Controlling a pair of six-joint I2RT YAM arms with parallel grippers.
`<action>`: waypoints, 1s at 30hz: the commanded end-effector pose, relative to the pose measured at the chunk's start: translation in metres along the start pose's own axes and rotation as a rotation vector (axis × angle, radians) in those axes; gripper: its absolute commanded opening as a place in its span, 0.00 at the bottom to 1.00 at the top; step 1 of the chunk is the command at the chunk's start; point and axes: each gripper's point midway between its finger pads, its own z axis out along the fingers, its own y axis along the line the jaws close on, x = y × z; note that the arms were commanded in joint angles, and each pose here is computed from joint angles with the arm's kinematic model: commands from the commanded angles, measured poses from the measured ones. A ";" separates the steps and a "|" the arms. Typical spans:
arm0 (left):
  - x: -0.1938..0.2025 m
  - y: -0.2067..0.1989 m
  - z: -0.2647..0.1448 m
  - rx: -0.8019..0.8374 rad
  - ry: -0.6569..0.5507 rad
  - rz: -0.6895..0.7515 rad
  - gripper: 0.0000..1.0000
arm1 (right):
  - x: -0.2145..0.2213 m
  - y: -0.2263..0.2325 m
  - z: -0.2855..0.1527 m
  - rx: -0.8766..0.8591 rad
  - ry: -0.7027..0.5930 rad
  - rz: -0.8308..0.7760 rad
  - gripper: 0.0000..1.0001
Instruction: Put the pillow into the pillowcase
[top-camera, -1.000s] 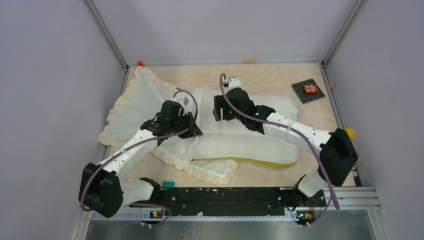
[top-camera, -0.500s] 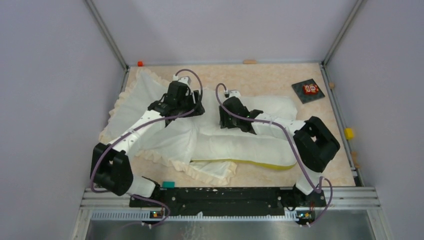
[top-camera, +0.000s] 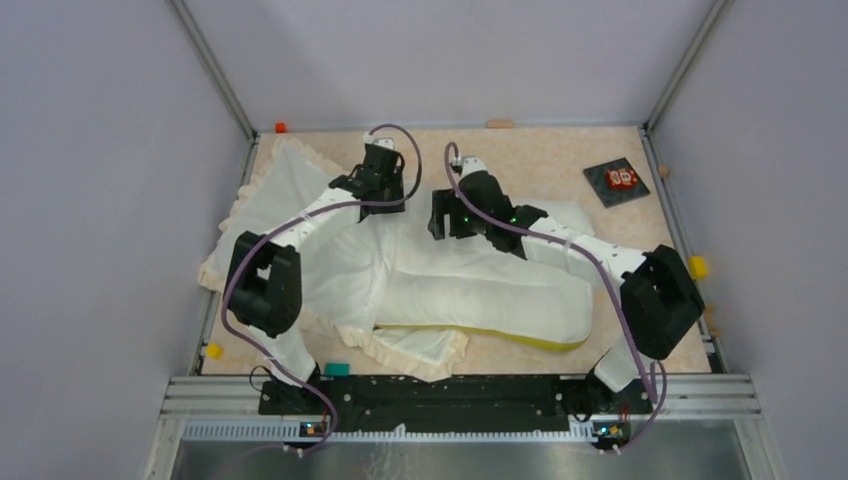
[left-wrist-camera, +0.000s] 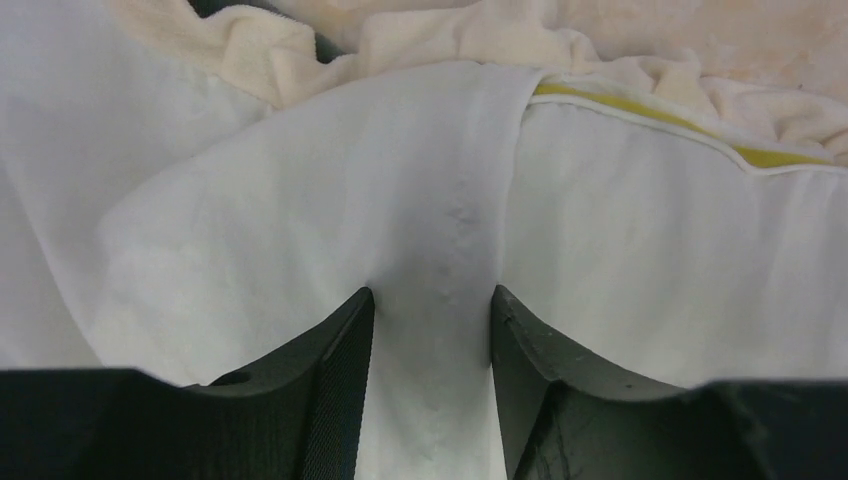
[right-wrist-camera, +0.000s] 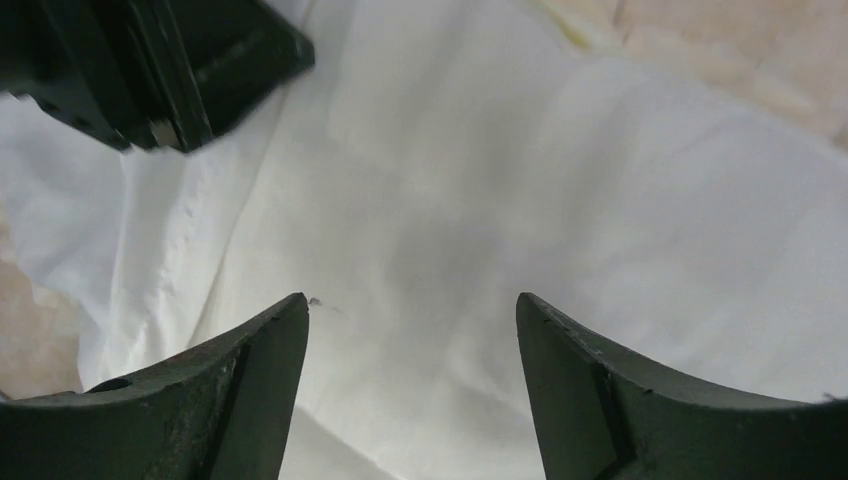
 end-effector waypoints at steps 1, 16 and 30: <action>-0.030 -0.003 -0.004 -0.015 -0.092 0.008 0.47 | -0.086 0.022 -0.007 -0.167 -0.207 -0.132 0.77; -0.037 -0.022 0.002 0.057 -0.083 -0.045 0.00 | -0.042 0.014 0.104 -0.296 -0.130 -0.202 0.76; -0.076 -0.118 -0.086 0.480 -0.264 -0.140 0.00 | -0.050 0.038 0.068 -0.383 -0.134 0.245 0.00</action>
